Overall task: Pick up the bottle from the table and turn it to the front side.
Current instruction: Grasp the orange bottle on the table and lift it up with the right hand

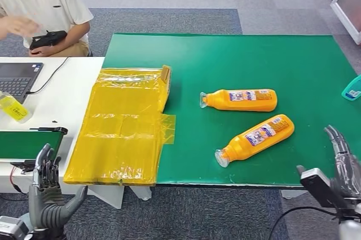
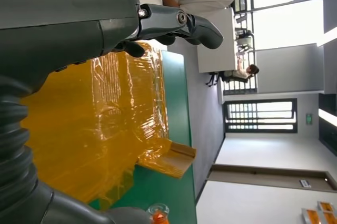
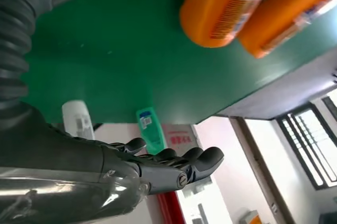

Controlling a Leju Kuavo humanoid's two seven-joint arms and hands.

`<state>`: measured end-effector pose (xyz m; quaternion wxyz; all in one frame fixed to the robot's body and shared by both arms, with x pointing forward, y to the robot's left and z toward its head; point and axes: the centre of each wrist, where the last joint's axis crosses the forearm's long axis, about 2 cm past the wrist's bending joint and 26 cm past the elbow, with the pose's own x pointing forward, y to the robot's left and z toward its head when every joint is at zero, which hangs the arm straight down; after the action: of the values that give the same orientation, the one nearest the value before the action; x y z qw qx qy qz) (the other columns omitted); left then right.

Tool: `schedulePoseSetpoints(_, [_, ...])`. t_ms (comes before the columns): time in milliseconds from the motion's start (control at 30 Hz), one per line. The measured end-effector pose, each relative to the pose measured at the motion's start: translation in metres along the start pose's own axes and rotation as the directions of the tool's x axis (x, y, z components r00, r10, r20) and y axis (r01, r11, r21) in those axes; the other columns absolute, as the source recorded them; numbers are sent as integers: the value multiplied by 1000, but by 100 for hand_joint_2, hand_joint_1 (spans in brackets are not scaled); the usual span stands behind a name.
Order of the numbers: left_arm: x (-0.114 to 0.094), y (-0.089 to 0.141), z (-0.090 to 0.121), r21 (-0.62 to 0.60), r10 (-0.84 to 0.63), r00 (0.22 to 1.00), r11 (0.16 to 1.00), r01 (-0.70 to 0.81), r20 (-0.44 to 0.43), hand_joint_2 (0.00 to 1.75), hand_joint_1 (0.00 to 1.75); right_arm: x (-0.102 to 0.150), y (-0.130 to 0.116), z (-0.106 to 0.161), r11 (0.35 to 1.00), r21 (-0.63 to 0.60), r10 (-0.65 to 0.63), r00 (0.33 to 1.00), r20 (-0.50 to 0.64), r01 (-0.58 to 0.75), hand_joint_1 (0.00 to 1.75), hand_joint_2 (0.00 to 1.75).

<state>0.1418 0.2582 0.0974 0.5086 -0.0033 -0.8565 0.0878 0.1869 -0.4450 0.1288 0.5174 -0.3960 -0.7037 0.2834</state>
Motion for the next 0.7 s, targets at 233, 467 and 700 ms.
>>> schedulePoseSetpoints(233, [0, 4, 3, 3, 5, 1000, 1000, -5, 6, 175, 0, -1, -12, -23, 950, 122, 286, 957, 35, -289, 0, 175])
schedulePoseSetpoints(467, [0, 7, 7, 17, 2, 1000, 1000, -2, 3, 175, 0, 2, -13, -53, 876, 159, 441, 890, 118, -455, 0, 175])
schedulePoseSetpoints(700, [-1, 8, 8, 3, 9, 1000, 1000, -9, 0, 175, 0, 9, -3, -96, 802, 224, 507, 830, 233, -554, 0, 175])
